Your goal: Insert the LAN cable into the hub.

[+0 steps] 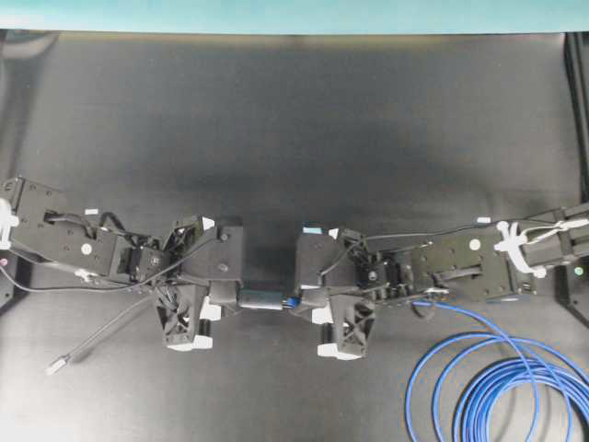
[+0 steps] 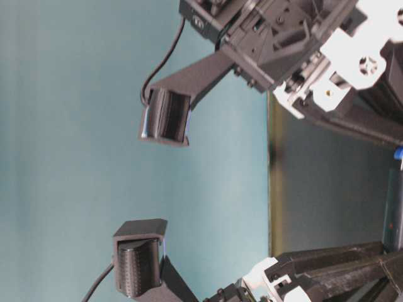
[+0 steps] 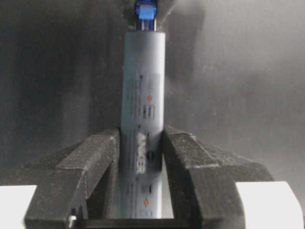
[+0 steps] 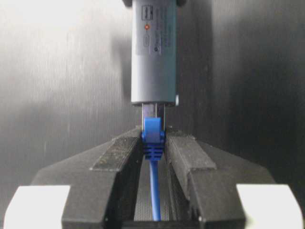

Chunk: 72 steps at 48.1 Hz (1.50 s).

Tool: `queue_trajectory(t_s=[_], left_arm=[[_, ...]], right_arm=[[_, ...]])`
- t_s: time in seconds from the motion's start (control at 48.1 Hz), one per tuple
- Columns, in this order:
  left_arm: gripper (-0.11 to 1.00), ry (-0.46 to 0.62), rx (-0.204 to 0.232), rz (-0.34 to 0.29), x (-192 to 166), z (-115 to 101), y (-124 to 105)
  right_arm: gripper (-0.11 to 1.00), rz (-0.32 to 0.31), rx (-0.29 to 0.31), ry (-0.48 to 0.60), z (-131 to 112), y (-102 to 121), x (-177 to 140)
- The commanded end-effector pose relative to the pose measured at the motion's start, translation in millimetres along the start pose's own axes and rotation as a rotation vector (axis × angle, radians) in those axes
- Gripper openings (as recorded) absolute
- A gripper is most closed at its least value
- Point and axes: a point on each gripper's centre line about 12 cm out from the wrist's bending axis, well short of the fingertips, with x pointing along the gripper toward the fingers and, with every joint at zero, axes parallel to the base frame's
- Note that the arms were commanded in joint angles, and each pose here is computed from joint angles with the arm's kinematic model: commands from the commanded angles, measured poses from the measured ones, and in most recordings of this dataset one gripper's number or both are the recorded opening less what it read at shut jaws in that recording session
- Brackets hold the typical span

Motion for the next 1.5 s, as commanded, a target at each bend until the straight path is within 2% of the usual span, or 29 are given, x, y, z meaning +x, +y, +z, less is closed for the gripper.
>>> queue_trajectory(t_s=[0.0, 0.145, 0.333, 0.644, 0.873, 1.268, 1.475], left_arm=[[0.28, -0.113, 0.009, -0.007, -1, 31, -1], [0.28, -0.12, 0.015, -0.006, 2, 34, 0], [0.28, -0.127, 0.042, -0.007, 3, 38, -1], [0.28, -0.112, 0.045, -0.002, 6, 41, -1], [0.28, -0.129, 0.045, 0.002, 7, 49, 1], [0.28, -0.007, 0.044, 0.012, -13, 9, 4], [0.28, -0.006, 0.047, 0.015, -20, 5, 6]], right_arm=[[0.13, 0.007, -0.01, -0.13, 45, 0, -3], [0.13, 0.006, -0.01, -0.123, 44, 0, -2], [0.13, 0.004, -0.01, -0.111, 44, -1, -2], [0.13, -0.016, -0.015, 0.05, 23, -4, -1], [0.13, -0.014, -0.022, 0.033, 26, -4, 1], [0.13, -0.012, -0.018, 0.055, 17, -2, -3], [0.14, -0.023, -0.008, 0.066, 14, -8, -5]])
